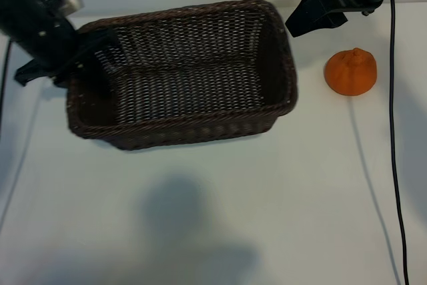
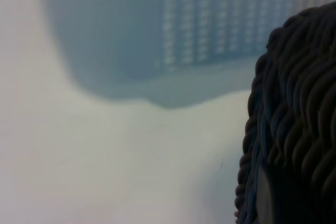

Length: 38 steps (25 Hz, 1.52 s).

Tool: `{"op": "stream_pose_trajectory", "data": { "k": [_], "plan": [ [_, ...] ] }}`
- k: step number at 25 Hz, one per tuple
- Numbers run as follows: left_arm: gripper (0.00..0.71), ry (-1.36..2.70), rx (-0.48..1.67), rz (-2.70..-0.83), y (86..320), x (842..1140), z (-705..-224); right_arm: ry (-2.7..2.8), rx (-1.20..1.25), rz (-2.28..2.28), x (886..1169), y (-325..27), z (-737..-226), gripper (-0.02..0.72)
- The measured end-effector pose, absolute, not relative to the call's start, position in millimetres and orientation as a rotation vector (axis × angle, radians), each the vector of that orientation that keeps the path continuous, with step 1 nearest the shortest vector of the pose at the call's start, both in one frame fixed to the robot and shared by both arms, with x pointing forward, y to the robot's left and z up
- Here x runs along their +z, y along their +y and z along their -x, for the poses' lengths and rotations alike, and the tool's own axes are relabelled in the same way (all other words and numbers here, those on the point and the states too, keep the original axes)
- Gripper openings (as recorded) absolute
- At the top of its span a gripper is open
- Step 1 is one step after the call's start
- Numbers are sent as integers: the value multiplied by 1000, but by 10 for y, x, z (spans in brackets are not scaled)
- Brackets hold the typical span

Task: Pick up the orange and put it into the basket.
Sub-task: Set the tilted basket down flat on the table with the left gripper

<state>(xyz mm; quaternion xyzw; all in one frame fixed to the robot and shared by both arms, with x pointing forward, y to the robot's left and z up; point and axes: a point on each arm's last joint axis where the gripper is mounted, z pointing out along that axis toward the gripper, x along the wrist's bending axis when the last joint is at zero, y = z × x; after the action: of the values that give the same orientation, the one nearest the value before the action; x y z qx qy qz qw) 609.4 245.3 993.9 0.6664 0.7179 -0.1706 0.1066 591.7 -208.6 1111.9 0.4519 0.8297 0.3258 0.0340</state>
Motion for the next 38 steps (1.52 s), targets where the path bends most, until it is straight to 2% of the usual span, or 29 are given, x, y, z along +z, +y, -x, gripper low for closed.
{"op": "stream_pose_trajectory", "data": {
  "k": [8, 20, 30, 38],
  "plan": [
    [150, 2067, -521, -2027, 2114, 9827, -6260, 2552, 1002, -1390, 11119, -2086, -5917, 504],
    [150, 2086, -515, -2048, 2104, 9756, -6269, 2552, 1002, -1390, 11119, -2086, -5917, 504],
    [150, 2100, -590, -2120, 1933, 9442, -6276, 2552, 1002, -1390, 11119, -2086, -5917, 504],
    [149, 2130, -547, -2078, 1842, 9307, -6328, 2552, 1002, -1390, 11119, -2086, -5917, 504]
  ]
}}
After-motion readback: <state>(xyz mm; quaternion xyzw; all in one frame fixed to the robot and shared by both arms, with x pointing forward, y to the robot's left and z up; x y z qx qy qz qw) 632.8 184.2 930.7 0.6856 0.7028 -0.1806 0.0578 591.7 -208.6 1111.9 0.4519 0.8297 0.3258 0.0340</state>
